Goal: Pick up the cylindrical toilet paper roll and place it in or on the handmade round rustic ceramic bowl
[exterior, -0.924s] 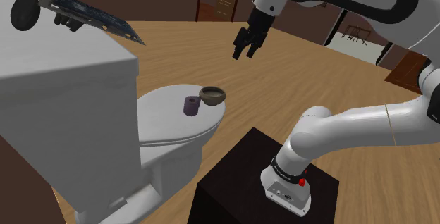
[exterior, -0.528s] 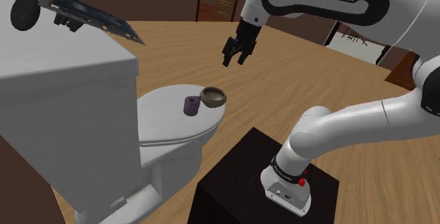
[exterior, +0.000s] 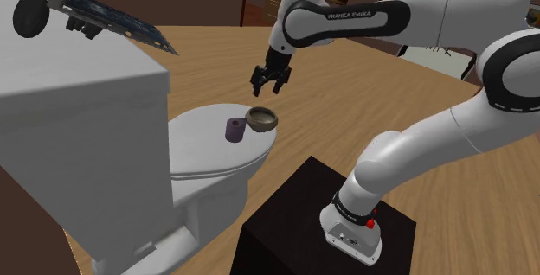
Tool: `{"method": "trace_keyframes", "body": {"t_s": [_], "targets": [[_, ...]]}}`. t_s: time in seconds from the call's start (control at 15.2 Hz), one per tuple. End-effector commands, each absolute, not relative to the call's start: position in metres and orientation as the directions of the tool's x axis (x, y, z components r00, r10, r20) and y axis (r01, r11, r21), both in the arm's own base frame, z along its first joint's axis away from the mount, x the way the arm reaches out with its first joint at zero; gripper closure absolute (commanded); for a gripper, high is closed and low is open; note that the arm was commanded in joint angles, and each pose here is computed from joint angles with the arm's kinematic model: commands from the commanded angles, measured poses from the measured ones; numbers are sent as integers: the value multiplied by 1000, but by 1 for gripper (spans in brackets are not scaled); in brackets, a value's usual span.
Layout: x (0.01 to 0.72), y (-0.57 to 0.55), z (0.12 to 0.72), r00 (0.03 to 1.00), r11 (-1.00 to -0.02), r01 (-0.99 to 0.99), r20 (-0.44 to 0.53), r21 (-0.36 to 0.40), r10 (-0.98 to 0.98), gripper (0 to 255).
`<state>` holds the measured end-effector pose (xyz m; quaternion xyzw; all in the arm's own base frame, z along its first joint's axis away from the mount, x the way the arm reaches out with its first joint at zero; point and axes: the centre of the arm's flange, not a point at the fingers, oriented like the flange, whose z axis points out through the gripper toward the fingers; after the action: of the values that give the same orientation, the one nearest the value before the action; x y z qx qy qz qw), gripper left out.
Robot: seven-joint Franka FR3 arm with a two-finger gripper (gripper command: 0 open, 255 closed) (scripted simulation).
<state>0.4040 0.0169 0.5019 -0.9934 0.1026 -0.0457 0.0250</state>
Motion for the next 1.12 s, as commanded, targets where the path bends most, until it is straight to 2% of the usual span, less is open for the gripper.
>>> {"method": "trace_keyframes", "body": {"t_s": [0.0, 1.06], "targets": [[418, 15, 479, 971, -973, -222, 78, -54, -226, 0], [536, -12, 301, 925, -925, -380, 9, -5, -380, 0]]}}
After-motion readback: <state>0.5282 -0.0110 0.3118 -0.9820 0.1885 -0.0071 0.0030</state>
